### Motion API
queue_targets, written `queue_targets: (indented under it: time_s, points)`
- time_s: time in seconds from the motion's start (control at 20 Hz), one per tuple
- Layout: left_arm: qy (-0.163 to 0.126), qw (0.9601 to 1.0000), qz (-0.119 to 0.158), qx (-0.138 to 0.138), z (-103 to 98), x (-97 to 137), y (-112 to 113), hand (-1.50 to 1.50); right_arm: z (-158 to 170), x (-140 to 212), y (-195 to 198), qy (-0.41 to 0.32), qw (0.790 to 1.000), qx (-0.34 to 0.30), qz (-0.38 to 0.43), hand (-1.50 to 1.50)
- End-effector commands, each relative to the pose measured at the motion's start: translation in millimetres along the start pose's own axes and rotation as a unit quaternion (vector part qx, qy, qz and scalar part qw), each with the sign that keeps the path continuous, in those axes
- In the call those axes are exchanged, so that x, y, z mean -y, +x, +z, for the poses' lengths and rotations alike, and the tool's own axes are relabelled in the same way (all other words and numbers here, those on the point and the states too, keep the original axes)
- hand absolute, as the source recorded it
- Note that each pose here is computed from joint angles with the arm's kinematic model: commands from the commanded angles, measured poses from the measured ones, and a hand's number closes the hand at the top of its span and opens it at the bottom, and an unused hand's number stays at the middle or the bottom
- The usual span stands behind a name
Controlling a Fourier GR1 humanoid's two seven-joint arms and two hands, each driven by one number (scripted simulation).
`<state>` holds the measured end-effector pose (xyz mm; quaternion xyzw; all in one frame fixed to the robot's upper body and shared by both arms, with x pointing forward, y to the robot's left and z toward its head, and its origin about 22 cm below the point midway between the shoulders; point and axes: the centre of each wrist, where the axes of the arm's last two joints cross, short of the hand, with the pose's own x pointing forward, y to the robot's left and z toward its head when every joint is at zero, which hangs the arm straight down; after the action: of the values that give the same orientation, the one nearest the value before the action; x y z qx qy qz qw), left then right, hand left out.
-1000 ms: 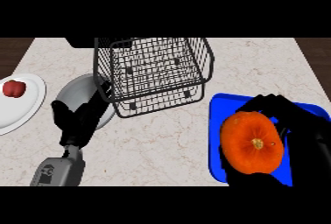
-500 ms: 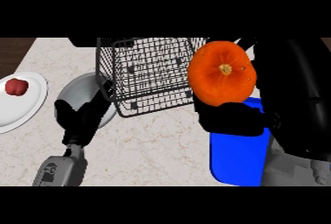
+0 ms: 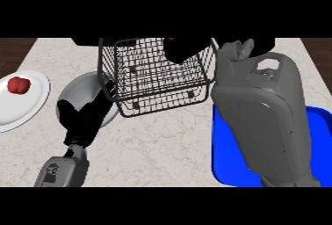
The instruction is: Pick the squash from the tray and place it in the tiered basket
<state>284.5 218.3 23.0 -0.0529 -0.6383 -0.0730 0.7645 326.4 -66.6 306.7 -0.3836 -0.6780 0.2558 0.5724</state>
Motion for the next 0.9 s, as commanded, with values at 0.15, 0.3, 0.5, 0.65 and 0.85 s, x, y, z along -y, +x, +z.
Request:
queue_targets:
  time_s: [0.15, 0.3, 0.5, 0.65, 0.85]
  points:
    - [-0.005, 1.0, 0.005, -0.003, -15, 4, 2, 0.0, -47, -45, 4, -0.001, 0.999, -0.013, -0.038, 1.5]
    - [-0.009, 0.9999, -0.004, 0.004, -5, 11, 4, 0.0, -53, -65, 12, 0.001, 0.999, -0.009, -0.039, 1.5]
    - [-0.015, 0.9998, -0.001, 0.015, -7, 26, 8, 0.0, -72, -95, -11, 0.01, 0.998, -0.028, -0.058, 1.5]
    - [-0.034, 0.9993, -0.008, 0.012, -11, 13, 0, 0.0, -74, -89, -2, 0.003, 0.988, -0.055, -0.147, 1.5]
    - [-0.039, 0.9991, -0.009, 0.01, -7, 7, 5, 0.0, -77, -104, -20, 0.02, 0.974, -0.034, -0.221, -1.5]
